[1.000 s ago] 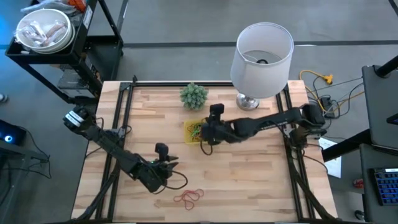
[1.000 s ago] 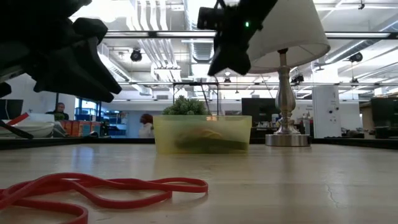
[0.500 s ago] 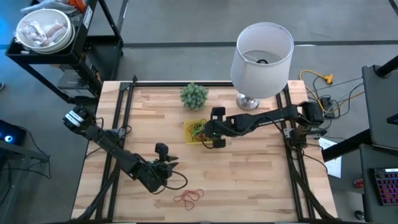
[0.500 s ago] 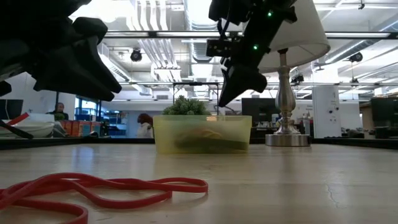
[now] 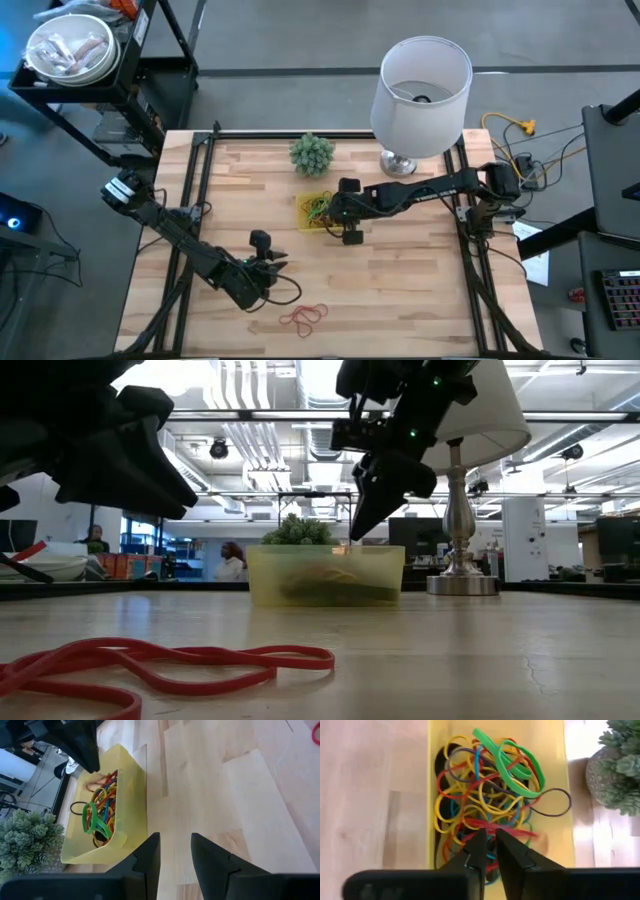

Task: Pick and place rubber bands into bin
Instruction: Put the red rubber band into the yellow bin

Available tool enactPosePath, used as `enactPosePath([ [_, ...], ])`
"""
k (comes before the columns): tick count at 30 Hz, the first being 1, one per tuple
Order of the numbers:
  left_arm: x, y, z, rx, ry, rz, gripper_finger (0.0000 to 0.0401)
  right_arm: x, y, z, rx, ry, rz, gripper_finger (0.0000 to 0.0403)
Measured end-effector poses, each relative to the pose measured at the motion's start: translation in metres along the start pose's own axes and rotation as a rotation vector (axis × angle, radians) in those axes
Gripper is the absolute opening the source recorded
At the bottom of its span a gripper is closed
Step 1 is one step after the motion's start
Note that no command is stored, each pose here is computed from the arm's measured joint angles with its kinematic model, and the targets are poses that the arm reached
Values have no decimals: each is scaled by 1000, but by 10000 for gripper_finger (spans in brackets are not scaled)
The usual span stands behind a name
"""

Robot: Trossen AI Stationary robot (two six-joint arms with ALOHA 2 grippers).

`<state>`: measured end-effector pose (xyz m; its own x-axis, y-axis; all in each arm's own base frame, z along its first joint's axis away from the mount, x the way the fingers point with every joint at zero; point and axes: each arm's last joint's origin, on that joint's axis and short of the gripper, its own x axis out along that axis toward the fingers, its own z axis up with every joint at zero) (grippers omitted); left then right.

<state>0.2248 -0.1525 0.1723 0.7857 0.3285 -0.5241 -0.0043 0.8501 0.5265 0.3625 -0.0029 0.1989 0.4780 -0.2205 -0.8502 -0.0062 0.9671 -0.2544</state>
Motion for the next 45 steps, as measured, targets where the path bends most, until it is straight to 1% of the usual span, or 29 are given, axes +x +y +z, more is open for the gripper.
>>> enactPosePath([
  [5,0,-1,1,-13,-9,-18,93,0,-1,1,12,-8,-9,80],
  [8,0,-3,4,-31,-22,-89,93,0,-1,1,14,-5,-25,106],
  [10,-1,-5,6,-45,-30,-171,93,-3,-1,-1,12,11,-52,118],
  [13,-3,-9,11,-59,-44,-334,93,-8,6,-1,-10,17,-79,127],
  [17,-5,-15,16,-86,-86,-551,93,-21,26,1,-55,-10,-53,127],
  [19,-6,-18,18,-101,-108,-627,93,-26,39,2,-72,-25,-35,122],
  [21,-4,-21,18,-102,-115,-667,93,-32,53,2,-88,-37,-16,117],
  [24,1,-29,18,-103,-113,-698,93,-39,75,0,-110,-43,15,108],
  [27,8,-38,14,-113,-82,-716,93,-47,96,-6,-125,-29,29,100],
  [30,14,-44,14,-150,-46,-716,93,-55,114,-13,-136,-18,-7,92],
  [35,18,-48,22,-178,-43,-715,93,-68,142,-25,-144,-31,-73,79],
  [38,20,-50,29,-151,-67,-714,93,-76,157,-30,-148,-62,-89,72],
  [42,25,-52,32,-110,-77,-703,93,-85,173,-36,-183,-97,-100,67],
  [45,32,-52,36,-101,-83,-670,93,-91,182,-41,-187,-113,-105,63],
])
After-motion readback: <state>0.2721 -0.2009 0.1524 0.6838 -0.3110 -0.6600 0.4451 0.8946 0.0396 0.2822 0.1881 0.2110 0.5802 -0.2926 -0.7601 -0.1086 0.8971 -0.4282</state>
